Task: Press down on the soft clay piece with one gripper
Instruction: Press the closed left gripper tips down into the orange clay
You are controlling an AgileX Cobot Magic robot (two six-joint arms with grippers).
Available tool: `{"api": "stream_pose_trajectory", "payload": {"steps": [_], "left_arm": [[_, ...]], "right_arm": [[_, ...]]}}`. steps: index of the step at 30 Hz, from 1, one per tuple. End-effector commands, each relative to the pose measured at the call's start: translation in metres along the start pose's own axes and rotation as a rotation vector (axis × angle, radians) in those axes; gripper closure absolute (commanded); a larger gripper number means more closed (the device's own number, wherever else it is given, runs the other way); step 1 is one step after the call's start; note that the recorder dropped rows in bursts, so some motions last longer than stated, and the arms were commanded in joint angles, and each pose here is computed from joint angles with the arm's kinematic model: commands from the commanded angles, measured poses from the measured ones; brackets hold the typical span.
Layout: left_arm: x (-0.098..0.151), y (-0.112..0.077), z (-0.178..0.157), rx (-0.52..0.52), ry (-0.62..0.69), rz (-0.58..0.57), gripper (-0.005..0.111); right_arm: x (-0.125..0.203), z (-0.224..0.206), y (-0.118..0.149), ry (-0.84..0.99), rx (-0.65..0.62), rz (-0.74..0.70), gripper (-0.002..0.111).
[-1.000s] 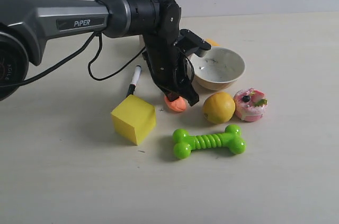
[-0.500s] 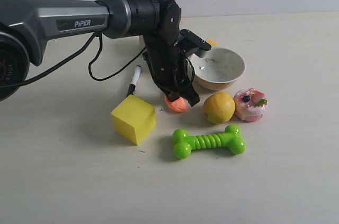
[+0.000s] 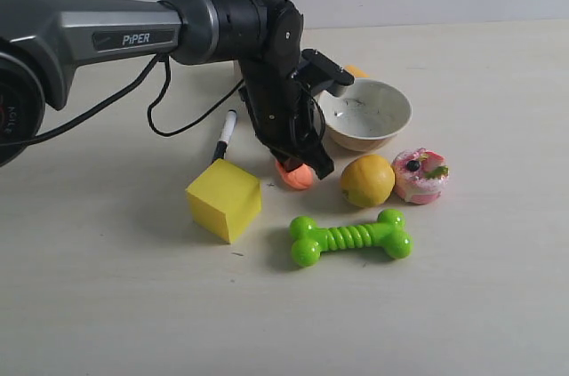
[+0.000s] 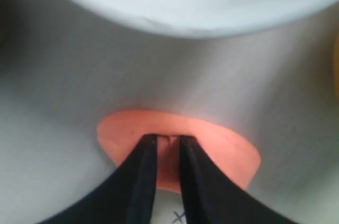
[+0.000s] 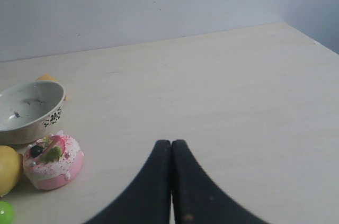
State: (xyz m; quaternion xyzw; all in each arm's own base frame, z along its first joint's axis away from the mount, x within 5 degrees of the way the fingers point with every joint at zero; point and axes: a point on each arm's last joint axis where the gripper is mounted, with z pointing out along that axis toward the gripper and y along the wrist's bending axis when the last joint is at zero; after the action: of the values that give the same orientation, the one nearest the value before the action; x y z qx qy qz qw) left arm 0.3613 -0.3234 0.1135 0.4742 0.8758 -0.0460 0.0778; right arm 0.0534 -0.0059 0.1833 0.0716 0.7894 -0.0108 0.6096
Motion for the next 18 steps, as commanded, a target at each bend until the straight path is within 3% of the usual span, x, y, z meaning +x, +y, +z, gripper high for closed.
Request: {"api": "stream_pose_trajectory", "payload": {"steps": [1,14,16,18], "left_arm": [[0.004,-0.007,0.006,0.024,0.03,0.001,0.066],[-0.001,-0.006,-0.009,0.013,-0.017,0.002,0.067],[-0.001,-0.006,-0.009,0.013,-0.017,0.002,0.074],[-0.001,-0.006,-0.009,0.011,-0.017,0.003,0.089]], "right_arm": [[0.001,0.0,0.0,-0.006,-0.001,0.0,0.108],[0.001,0.0,0.0,-0.006,-0.001,0.0,0.108],[0.001,0.0,0.0,-0.006,-0.001,0.0,0.108],[0.001,0.0,0.0,-0.006,-0.001,0.0,0.108]]}}
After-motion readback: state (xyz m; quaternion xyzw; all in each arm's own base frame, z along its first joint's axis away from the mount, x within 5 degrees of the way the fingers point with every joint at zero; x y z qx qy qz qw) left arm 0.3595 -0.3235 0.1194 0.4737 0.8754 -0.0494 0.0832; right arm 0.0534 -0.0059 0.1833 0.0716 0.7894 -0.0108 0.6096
